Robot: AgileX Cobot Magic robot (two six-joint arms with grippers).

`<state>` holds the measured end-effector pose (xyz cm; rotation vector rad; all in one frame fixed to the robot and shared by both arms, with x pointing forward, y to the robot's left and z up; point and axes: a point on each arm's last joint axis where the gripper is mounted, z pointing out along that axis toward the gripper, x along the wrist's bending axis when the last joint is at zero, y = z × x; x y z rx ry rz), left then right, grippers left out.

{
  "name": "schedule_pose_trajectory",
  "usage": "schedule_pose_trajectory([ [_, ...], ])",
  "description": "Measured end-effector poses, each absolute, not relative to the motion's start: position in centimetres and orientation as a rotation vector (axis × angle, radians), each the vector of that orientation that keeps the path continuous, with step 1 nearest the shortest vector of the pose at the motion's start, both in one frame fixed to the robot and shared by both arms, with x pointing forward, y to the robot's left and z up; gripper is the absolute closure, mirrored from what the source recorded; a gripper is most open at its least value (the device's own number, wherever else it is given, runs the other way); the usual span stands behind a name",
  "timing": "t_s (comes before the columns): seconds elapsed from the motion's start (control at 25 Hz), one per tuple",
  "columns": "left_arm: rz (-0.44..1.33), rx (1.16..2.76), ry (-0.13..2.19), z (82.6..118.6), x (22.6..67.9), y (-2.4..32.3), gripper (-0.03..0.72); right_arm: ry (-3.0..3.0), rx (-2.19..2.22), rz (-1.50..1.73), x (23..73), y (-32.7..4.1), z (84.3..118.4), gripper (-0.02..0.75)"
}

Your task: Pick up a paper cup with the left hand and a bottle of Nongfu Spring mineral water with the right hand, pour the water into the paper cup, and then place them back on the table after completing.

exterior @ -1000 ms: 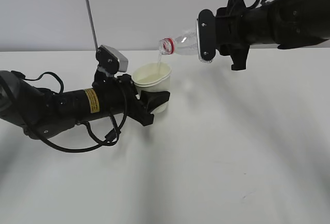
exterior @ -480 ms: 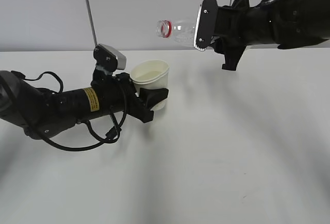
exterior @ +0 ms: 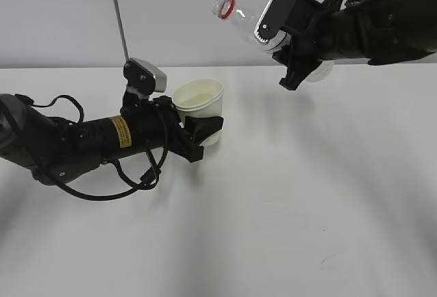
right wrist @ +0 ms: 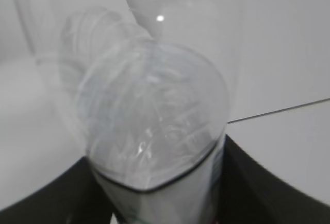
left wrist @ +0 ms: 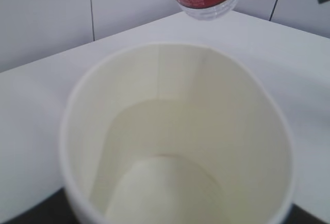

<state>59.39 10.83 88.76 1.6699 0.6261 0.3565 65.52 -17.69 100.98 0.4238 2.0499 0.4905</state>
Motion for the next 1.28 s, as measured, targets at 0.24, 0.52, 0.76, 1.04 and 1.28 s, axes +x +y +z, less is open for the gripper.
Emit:
schedule_pose_trajectory([
  [0.24, 0.356, 1.670, 0.626, 88.8, 59.4, 10.8, 0.323, 2.016, 0.640, 0.615, 65.5, -17.7, 101.0, 0.364],
  [0.52, 0.369, 1.665, 0.642, 88.8, 59.7, 11.5, 0.323, 1.977, 0.807, 0.709, 65.5, -17.7, 101.0, 0.364],
  [0.76, 0.401, 1.653, 0.678, 88.8, 60.5, 13.0, 0.323, 1.948, 0.917, 0.774, 65.5, -17.7, 101.0, 0.364],
  [1.04, 0.440, 1.645, 0.728, 88.7, 61.4, 15.1, 0.323, 1.926, 0.984, 0.812, 65.5, -17.6, 101.0, 0.364],
  [1.28, 0.471, 1.640, 0.767, 88.6, 62.0, 16.7, 0.323, 1.923, 1.021, 0.827, 65.6, -17.6, 100.6, 0.364],
])
